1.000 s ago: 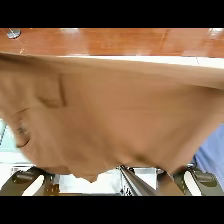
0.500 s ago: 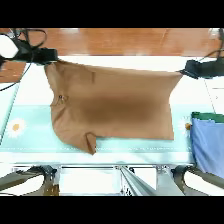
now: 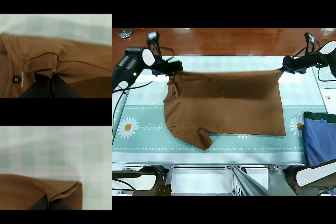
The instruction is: Fold the shirts.
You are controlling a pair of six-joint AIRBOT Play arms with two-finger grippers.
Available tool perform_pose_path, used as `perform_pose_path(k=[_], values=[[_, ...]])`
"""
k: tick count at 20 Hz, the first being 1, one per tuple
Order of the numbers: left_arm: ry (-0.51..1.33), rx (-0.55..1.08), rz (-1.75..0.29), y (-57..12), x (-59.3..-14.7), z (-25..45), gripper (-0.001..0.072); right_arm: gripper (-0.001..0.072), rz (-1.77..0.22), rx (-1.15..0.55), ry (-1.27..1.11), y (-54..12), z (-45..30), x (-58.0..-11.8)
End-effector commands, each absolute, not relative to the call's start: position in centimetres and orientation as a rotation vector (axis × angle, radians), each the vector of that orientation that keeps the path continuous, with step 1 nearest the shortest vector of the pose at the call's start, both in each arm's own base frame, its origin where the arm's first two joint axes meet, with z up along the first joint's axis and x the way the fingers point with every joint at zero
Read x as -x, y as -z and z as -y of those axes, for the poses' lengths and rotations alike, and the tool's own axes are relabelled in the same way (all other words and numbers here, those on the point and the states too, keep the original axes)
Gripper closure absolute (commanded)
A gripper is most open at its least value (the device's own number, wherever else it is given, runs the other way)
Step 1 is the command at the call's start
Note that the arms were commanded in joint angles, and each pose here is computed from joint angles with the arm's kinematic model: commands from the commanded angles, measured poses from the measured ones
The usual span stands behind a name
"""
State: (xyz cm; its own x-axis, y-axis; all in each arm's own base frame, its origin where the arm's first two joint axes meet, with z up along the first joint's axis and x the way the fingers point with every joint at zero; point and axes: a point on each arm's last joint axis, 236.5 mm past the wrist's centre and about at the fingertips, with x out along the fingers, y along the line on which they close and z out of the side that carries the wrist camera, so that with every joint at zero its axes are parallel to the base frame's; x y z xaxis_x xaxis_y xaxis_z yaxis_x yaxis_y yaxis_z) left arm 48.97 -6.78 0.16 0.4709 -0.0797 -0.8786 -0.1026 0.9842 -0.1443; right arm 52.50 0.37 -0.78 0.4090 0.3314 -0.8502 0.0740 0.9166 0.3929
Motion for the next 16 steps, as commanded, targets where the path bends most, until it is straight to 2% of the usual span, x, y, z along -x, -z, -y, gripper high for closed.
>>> perform_pose_path(k=[1,5,6,7,8,10,11,14,16], values=[[-0.002,0.104,-1.307,5.2,-44.5,6.2,0.0684,0.0685,-1.37,-0.34,-0.185,4.7,-0.1,-47.8],[-0.018,0.116,-1.374,6.9,-42.8,5.6,0.0683,0.0679,-1.48,-0.374,-0.208,7.3,-1.5,-44.8],[-0.015,0.133,-1.388,6.8,-42.6,5.8,0.0561,0.0516,-1.483,-0.39,-0.211,7.4,-2.0,-44.7],[-0.008,0.125,-1.41,6.4,-42.2,5.7,0.0179,0.0142,-1.483,-0.4,-0.232,6.9,-2.6,-44.7],[0.031,0.071,-1.454,5.7,-41.4,5.3,0.0004,0.0093,-1.497,-0.394,-0.244,6.2,-2.5,-44.3],[0.022,-0.005,-1.549,3.8,-39.3,2.5,0.0005,0.0093,-1.478,-0.4,-0.179,3.2,0.3,-43.9],[-0.016,0.017,-1.588,3.0,-37.8,0.7,0.0005,0.0093,-1.443,-0.413,-0.112,1.5,2.4,-43.4],[-0.056,0.21,-1.653,3.0,-31.6,-1.9,0.0005,0.0094,-1.292,-0.487,0.038,-1.2,7.1,-39.4],[-0.016,0.427,-1.629,4.7,-27.2,-0.9,0.0005,0.0094,-1.203,-0.567,0.063,-0.2,6.5,-35.1]])
